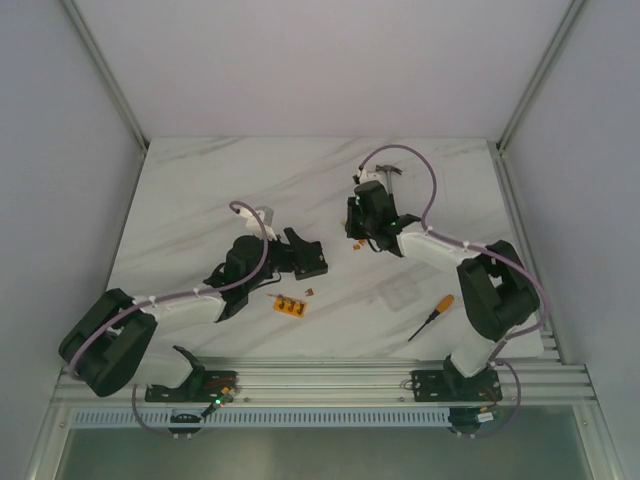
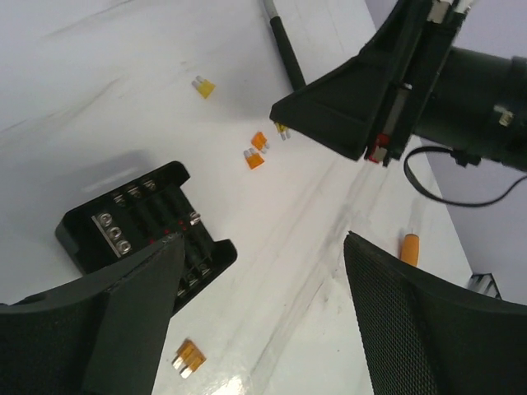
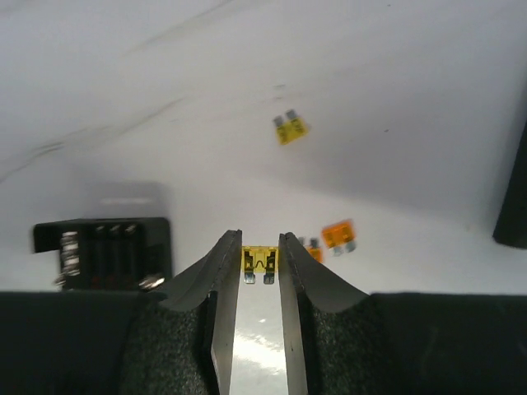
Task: Snap on the fuse box
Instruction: Pick up the fuse from the center of the board.
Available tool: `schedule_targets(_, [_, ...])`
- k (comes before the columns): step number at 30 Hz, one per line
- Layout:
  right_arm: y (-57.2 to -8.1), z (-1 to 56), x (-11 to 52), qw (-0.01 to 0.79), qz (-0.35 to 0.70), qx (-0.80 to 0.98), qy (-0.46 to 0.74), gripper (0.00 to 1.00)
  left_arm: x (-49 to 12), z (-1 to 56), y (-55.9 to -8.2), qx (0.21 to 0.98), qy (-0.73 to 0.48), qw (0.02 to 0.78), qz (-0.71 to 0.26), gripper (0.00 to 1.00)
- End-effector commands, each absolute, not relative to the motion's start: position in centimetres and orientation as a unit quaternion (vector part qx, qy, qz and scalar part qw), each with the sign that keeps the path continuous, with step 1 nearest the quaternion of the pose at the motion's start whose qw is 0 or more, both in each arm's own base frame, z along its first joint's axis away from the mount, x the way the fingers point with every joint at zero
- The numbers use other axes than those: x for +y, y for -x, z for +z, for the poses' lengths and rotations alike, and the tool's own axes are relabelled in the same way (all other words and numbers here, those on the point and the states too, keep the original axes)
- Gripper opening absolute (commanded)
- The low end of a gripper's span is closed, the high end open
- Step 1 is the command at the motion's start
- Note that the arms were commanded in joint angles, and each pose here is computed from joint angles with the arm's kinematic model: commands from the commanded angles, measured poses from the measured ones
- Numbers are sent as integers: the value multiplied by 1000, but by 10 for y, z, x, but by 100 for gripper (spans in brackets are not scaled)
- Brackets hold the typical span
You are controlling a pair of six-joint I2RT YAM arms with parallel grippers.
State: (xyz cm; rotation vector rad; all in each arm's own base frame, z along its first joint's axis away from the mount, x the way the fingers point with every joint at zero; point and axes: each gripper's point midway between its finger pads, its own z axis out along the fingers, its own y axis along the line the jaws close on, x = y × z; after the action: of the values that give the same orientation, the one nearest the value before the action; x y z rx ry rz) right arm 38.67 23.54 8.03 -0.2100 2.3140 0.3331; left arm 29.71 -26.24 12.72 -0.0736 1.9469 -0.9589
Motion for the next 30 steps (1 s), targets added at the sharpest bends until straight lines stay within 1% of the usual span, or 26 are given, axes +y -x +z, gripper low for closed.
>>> schedule_targets(1, [-380, 112, 255, 428, 194, 882, 21, 25, -277, 163, -312, 744, 45, 515, -423, 84])
schedule_targets(2, [-376, 116, 259, 430, 208, 878, 10, 25, -280, 163, -312, 742, 47, 517, -425, 81])
schedule_targets(4, [-370, 126, 269, 438, 238, 867, -1, 25, -286, 169, -313, 735, 48, 520, -432, 72])
schedule_targets(6, [-363, 133, 275, 442, 259, 859, -11, 25, -293, 160, -314, 741, 46, 514, -431, 64])
schedule_targets(9, [-356, 137, 284, 443, 283, 851, -22, 24, -301, 157, -314, 743, 44, 513, -428, 57])
schedule_targets(11, [-352, 150, 288, 451, 301, 840, -26, 24, -305, 153, -314, 746, 42, 510, -426, 53])
schedule_targets(16, [-344, 159, 295, 452, 321, 832, -27, 24, -310, 148, -318, 749, 45, 511, -419, 43])
schedule_targets(21, [-339, 162, 299, 451, 332, 828, -28, 24, -311, 147, -323, 752, 45, 517, -407, 39])
schedule_targets(30, [-335, 159, 303, 447, 335, 829, -27, 24, -311, 156, -322, 742, 37, 532, -405, 37])
